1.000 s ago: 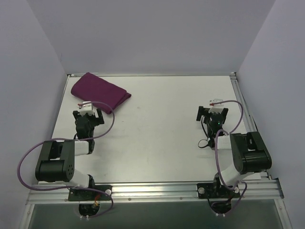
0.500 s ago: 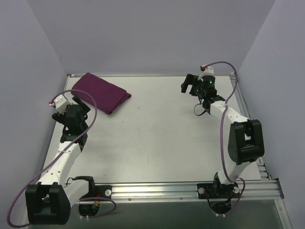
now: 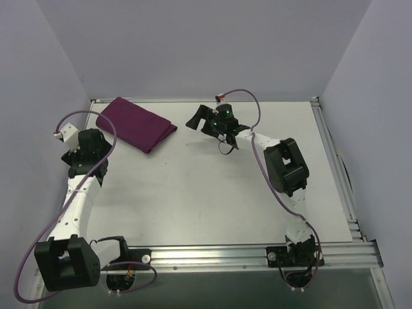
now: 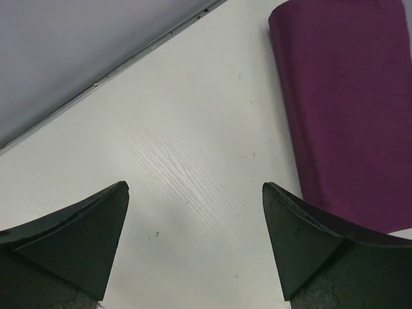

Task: Open and lay out the surgical kit
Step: Move the surgical kit at the center of the board.

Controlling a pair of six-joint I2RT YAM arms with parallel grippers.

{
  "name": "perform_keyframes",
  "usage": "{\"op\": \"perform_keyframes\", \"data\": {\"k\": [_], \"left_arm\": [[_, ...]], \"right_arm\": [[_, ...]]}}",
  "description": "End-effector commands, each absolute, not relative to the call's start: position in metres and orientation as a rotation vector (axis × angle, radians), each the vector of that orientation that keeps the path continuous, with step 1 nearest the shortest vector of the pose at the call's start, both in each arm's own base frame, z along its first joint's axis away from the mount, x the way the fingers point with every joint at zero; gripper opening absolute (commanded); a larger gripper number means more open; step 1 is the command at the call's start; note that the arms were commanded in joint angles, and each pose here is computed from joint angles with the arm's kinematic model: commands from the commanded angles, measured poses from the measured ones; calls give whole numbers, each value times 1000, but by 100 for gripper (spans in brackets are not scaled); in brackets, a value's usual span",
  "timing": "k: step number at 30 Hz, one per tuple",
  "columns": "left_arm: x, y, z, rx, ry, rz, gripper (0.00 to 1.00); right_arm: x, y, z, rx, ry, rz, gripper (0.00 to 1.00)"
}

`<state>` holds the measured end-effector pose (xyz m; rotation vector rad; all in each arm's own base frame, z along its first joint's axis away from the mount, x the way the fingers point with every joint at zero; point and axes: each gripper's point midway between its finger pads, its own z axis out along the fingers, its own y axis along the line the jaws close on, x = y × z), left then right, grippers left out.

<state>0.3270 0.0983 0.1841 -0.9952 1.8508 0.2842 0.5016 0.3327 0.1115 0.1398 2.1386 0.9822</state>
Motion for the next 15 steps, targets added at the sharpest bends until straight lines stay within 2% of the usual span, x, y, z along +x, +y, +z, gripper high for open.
{"op": "perform_keyframes", "data": {"k": [1, 6, 15], "left_arm": [[335, 95, 225, -972, 1826, 251, 94], [325, 88, 235, -1017, 1806, 248, 94], [334, 57, 262, -888, 1879, 77, 94]], "right_arm": [[508, 382, 136, 168, 2030, 1162, 93], [495, 439, 109, 184, 2049, 1257, 89], [477, 486, 80, 185, 2017, 1313, 86]]}}
